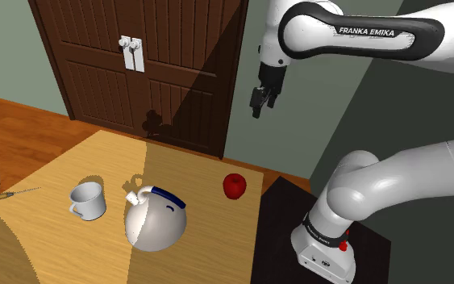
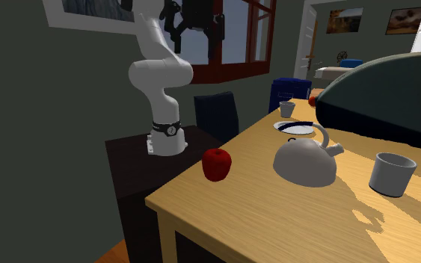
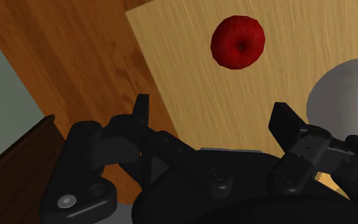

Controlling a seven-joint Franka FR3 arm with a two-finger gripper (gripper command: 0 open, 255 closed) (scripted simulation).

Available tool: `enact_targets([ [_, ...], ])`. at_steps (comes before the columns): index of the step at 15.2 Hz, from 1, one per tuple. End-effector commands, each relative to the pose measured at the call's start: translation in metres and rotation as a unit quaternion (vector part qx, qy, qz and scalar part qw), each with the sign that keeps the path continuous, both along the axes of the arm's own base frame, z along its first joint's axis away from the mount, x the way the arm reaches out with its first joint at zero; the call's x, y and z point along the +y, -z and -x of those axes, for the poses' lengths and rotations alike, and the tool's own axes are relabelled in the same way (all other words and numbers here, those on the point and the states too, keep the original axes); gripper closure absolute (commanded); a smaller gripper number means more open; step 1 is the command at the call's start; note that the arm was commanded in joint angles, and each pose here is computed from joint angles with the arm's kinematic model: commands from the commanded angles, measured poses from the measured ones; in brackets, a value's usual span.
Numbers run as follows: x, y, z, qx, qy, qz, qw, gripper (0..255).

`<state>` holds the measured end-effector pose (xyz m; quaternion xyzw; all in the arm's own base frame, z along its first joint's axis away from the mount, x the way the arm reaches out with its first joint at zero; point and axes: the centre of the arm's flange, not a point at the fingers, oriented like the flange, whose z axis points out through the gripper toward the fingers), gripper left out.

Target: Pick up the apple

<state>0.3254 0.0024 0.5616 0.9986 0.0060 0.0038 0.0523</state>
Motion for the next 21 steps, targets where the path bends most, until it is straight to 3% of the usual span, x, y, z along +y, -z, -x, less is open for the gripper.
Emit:
enact_targets([
  [1,0.000,0.000,0.000,0.000,0.000,0.000,1.0000,0],
  [9,0.024,0.102,-0.026,0.054,0.024,-0.011,0.9982,0],
  [18,0.053,0.219,-0.044,0.115,0.050,-0.023,0.9918,0],
  [21,0.055,0.237,-0.044,0.119,0.052,-0.023,0.9913,0],
])
